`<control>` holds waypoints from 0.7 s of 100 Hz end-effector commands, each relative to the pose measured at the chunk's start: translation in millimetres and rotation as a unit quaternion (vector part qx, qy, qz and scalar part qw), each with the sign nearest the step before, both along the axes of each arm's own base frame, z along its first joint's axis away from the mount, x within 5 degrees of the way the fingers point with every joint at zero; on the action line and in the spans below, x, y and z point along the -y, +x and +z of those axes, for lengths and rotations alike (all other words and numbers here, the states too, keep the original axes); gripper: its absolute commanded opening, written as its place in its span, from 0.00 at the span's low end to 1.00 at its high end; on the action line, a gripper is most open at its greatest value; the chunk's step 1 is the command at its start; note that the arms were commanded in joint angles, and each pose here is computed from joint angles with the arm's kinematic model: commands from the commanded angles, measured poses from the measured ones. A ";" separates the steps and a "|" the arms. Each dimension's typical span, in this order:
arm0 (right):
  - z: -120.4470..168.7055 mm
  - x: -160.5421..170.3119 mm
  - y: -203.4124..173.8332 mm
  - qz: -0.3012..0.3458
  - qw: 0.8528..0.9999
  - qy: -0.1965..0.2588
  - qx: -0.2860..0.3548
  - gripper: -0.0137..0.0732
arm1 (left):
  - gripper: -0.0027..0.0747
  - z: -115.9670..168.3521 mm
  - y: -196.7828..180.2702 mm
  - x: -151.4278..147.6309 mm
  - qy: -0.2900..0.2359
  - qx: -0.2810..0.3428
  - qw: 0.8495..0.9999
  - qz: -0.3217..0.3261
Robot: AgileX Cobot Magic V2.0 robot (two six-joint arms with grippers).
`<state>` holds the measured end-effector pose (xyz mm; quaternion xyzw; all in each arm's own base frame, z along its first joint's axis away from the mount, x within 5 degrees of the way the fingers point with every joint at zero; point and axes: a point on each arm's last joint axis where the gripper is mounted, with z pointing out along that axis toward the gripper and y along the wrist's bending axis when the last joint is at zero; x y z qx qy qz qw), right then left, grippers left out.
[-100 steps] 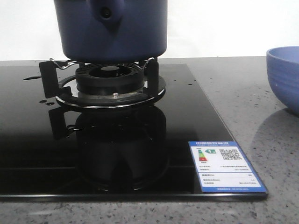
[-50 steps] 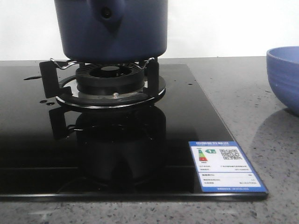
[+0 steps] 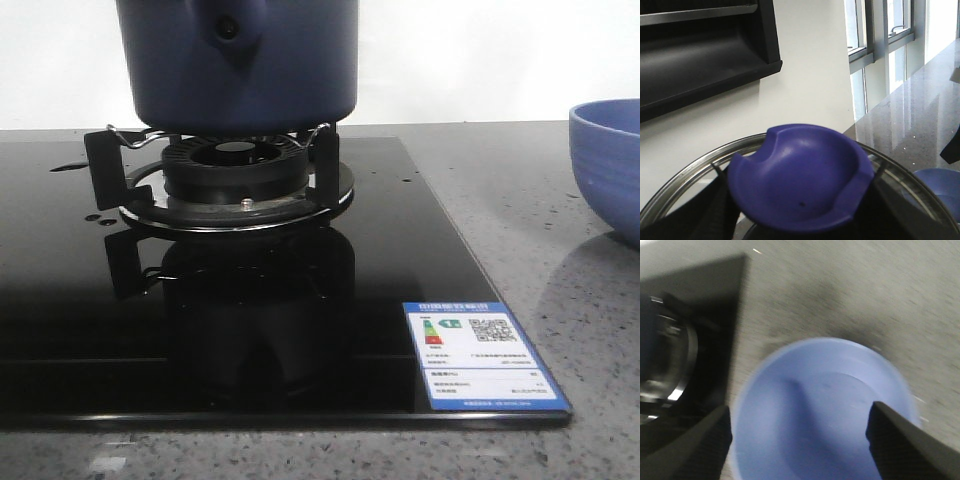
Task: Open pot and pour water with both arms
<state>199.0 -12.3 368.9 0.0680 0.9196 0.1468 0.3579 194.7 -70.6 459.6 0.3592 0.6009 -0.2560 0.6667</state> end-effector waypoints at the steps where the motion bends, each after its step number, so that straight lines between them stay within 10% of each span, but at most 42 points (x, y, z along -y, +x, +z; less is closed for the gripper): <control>1: 12.1 11.1 1.5 -0.030 0.999 -0.024 -0.009 0.75 | 0.27 21.3 -16.4 2.2 -0.044 0.024 0.999 0.001; 19: 4.7 25.4 -0.9 -0.077 0.993 -0.084 -0.043 0.75 | 0.27 12.0 -18.4 9.8 -0.046 0.009 0.999 -0.014; 70: -50.6 25.6 27.3 -0.075 0.990 -0.016 -0.120 0.55 | 0.27 10.3 -15.7 9.2 -0.060 0.004 0.998 -0.002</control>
